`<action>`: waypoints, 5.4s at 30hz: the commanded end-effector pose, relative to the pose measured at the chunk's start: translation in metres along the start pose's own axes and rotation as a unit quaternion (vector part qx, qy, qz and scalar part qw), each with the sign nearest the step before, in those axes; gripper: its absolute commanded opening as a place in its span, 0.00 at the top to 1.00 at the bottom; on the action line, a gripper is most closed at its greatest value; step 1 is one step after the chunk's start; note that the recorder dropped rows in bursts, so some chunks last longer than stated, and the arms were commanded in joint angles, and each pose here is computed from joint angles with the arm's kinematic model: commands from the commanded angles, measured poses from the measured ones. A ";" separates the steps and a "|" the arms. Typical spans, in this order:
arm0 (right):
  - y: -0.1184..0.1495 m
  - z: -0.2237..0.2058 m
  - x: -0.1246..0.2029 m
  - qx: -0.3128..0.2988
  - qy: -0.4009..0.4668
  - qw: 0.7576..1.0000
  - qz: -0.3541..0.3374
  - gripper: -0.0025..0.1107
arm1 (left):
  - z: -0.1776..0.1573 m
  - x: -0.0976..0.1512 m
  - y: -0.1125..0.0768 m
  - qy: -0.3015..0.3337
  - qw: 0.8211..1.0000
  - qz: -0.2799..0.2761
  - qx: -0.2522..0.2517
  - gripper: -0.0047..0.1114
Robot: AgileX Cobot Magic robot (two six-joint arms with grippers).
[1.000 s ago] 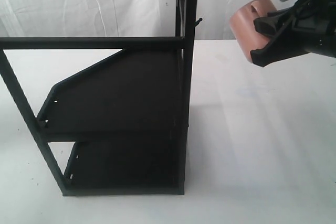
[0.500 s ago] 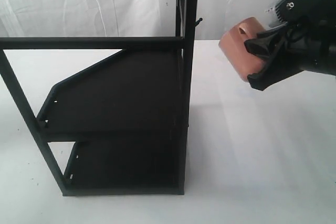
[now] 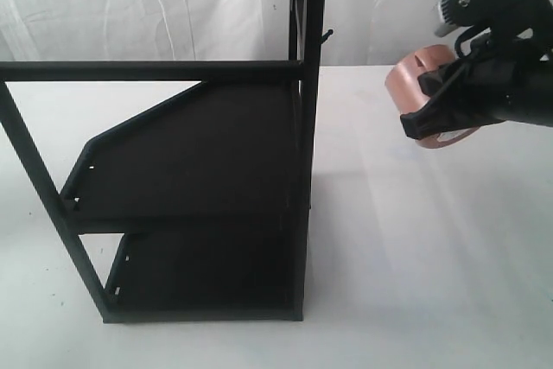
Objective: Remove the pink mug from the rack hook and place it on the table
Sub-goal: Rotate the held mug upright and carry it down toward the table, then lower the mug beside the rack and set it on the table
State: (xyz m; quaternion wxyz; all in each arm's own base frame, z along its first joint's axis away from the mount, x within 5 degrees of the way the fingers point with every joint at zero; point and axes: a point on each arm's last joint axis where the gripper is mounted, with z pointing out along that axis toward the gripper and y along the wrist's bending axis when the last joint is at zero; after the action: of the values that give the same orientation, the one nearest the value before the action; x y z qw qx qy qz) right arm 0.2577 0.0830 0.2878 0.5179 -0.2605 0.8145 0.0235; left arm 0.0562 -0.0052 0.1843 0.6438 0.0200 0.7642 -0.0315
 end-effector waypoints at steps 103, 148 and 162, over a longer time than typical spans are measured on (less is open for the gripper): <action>0.048 0.204 0.110 -0.046 -0.098 0.989 0.103 0.98 | 0.000 0.001 0.000 -0.002 1.000 0.000 -0.002 0.96; 0.056 0.196 0.125 -0.107 0.050 0.991 -0.070 0.98 | 0.000 0.001 0.000 -0.002 1.000 0.000 -0.002 0.96; 0.056 0.196 0.123 -0.106 0.048 0.992 -0.052 0.75 | 0.000 0.001 0.000 -0.002 1.000 0.000 -0.002 0.96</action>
State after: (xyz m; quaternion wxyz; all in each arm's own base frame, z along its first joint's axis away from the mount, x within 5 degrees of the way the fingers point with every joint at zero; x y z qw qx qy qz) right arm 0.3586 0.1474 0.0884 0.4809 -0.3619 0.7949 0.0766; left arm 0.0562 -0.0052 0.1843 0.6438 0.0200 0.7642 -0.0315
